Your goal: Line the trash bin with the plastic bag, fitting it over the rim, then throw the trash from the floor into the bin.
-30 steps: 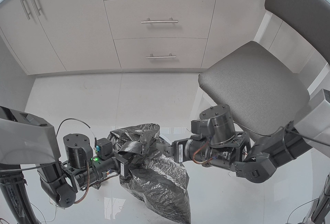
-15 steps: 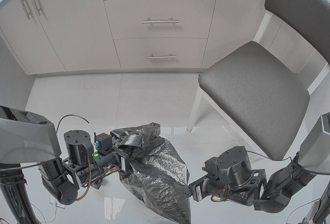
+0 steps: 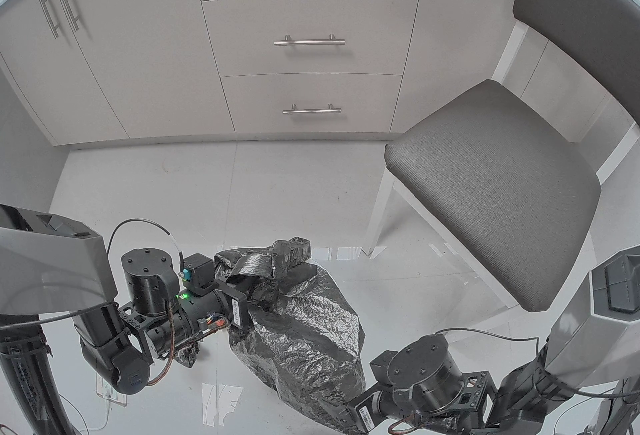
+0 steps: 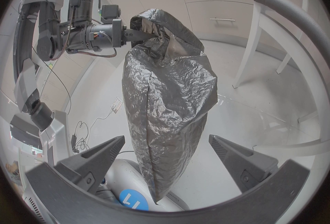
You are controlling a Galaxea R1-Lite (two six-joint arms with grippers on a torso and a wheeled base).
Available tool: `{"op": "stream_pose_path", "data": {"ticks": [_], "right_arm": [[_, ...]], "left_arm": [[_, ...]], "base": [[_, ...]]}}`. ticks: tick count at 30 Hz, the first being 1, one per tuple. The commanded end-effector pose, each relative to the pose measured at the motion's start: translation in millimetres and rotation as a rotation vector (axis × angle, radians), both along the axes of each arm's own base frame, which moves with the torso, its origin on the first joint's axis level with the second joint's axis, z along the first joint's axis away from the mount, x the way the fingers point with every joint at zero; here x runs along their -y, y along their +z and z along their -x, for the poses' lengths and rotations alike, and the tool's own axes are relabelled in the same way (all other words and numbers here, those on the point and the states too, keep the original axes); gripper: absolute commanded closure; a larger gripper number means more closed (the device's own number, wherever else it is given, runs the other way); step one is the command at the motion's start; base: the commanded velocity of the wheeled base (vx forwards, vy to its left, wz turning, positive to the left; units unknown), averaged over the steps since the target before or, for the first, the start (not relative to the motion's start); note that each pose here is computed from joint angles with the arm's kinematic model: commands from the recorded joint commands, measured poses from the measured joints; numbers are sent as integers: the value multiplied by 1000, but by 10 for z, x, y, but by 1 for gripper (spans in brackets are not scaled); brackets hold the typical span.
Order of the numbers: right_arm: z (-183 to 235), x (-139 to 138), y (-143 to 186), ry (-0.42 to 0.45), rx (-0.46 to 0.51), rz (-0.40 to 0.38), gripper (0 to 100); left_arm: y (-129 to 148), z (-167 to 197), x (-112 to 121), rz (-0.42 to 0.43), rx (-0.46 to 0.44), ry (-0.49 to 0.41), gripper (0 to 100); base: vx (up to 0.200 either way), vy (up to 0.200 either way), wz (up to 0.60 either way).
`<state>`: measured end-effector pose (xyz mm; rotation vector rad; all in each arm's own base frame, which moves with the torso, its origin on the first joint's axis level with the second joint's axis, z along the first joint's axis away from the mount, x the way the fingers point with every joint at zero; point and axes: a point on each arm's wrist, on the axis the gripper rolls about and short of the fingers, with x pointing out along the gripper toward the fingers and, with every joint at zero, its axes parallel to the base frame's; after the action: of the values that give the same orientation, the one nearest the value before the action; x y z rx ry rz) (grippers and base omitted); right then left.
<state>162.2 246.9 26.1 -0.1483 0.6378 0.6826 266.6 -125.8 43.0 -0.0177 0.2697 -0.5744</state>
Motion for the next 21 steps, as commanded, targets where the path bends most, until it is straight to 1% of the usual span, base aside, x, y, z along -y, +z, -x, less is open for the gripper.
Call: {"op": "stream_pose_path", "data": {"ticks": [1,8,13,18,19,21], "right_arm": [[-60,-147,-148,3,-4,20,0],[-193,-362,-213,6,19,-4,0],[-287,-429,-273,-11,25,-7,0],[-408,-447,-233,-25,52,-16,0],[-421,-456,-228,-21,59,-15,100],[-436,-479,-235,-16,67,-13,100]], "left_arm": [[10,-8,-30,2,2,10,100],[27,-3,-32,4,8,10,100],[34,-5,-31,6,10,10,100],[40,-4,-22,7,13,7,100],[40,-4,-22,7,13,7,100],[40,-2,-18,7,13,5,100]], "base": [[0,0,0],[0,0,0],[0,0,0],[0,0,0],[0,0,0],[0,0,0]]}}
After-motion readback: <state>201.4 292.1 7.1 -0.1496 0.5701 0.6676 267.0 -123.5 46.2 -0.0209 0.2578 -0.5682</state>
